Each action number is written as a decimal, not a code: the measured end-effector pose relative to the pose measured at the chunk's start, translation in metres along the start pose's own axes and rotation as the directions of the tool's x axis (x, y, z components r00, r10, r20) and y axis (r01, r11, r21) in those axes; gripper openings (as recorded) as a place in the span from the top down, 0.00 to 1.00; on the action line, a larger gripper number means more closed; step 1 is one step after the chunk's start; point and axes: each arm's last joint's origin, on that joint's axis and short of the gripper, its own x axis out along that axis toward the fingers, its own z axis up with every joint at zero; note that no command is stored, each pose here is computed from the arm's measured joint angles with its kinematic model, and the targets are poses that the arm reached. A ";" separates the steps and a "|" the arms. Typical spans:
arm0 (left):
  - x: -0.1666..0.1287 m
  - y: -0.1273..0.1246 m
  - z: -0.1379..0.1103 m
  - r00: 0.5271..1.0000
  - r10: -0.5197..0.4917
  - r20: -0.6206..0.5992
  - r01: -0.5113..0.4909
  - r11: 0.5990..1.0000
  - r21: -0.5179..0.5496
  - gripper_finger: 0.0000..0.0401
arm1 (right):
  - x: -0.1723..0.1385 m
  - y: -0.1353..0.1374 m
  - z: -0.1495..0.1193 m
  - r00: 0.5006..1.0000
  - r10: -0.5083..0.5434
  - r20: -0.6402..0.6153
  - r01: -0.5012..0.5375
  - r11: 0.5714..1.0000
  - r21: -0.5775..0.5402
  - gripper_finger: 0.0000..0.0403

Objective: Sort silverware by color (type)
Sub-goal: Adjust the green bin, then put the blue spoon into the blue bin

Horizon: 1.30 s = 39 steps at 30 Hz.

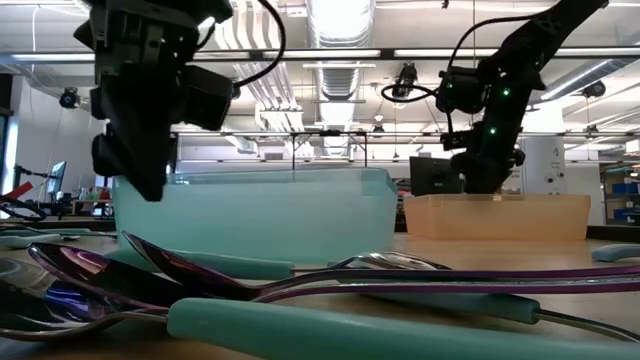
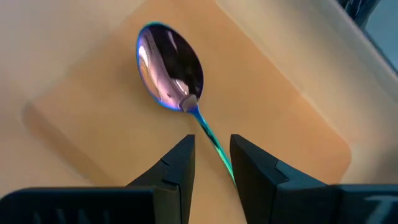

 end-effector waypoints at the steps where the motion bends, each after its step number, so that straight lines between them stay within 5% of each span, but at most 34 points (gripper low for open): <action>1: 0.003 -0.001 0.002 1.000 0.010 0.001 -0.010 1.000 0.008 0.80 | 0.001 0.000 -0.001 1.000 -0.001 -0.005 0.001 1.000 -0.001 0.77; 11: 0.004 -0.030 0.026 0.998 0.060 0.027 -0.063 0.985 0.161 0.83 | 0.006 0.001 -0.010 0.999 -0.003 -0.034 0.003 1.000 -0.010 0.77; 16: -0.014 -0.035 0.028 0.973 0.226 0.045 -0.230 0.957 0.174 0.86 | 0.006 0.001 -0.010 0.999 -0.003 -0.034 0.002 1.000 -0.028 0.77; 23: -0.062 -0.033 0.033 0.834 0.520 0.186 -0.545 0.829 0.124 0.88 | 0.005 0.001 -0.009 1.000 -0.003 -0.029 0.002 0.999 -0.036 0.77; 30: -0.097 -0.004 0.041 0.737 0.643 0.206 -0.660 0.752 0.012 0.88 | 0.005 0.001 -0.009 1.000 -0.003 -0.027 0.002 0.999 -0.037 0.77; 39: -0.115 0.072 0.061 0.635 0.764 0.117 -0.761 0.644 -0.077 0.88 | 0.005 0.001 -0.009 1.000 -0.003 -0.025 0.002 1.000 -0.011 0.77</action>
